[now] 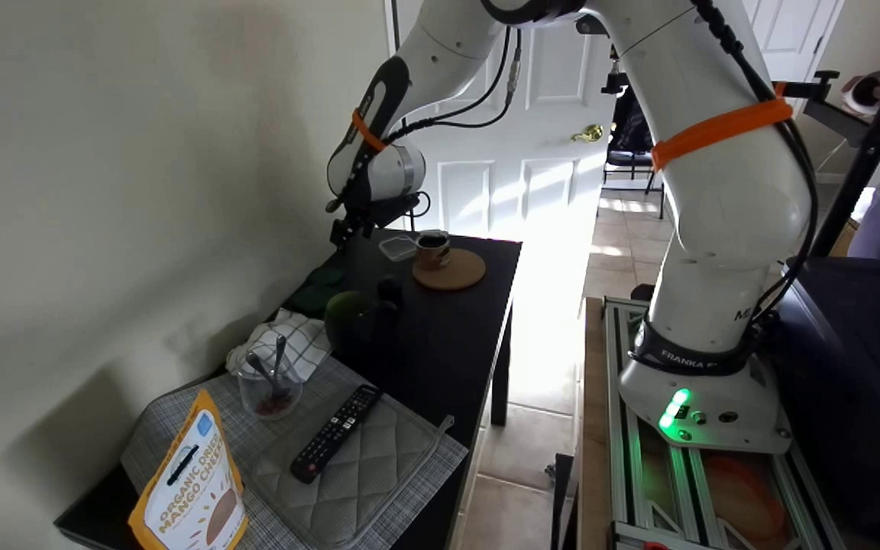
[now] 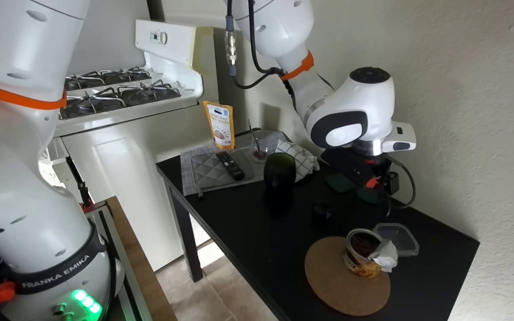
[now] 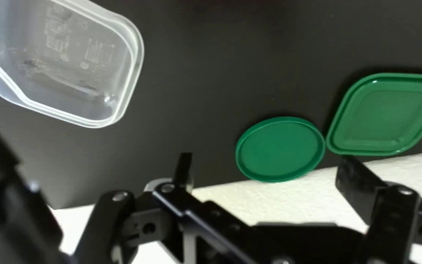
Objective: Put the right green lid on the can
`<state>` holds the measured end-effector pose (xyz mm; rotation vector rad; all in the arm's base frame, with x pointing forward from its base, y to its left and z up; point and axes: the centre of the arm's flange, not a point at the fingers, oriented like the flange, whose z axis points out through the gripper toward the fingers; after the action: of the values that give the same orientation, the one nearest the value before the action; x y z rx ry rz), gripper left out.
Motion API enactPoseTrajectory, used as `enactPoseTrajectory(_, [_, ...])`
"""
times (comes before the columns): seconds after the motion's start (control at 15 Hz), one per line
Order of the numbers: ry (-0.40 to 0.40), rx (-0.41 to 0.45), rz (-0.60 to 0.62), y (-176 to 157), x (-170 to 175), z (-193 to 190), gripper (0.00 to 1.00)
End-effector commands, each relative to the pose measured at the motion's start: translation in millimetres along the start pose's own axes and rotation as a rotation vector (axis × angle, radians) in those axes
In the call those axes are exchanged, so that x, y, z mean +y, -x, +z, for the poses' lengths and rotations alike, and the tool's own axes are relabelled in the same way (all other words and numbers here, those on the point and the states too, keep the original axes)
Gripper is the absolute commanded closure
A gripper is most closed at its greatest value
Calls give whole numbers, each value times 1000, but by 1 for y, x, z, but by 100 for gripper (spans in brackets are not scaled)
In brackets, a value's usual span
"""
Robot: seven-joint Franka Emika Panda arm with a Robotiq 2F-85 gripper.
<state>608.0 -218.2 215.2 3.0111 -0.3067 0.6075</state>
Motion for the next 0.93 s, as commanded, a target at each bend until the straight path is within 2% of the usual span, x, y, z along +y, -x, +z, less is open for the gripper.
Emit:
enactPoseTrajectory(0.0, [97,-2,74,5,4,29,0])
enactPoseTrajectory(0.2, [107,-25,92,8,-6,40,0])
enactPoseTrajectory(0.4, [85,-26,109,-1,-25,47,0])
enactPoseTrajectory(0.53, [98,-33,128,-10,-34,54,0])
enactPoseTrajectory(0.8, [114,-49,194,-24,-33,68,0])
enactPoseTrajectory(0.87, [125,-57,205,-26,-31,70,5])
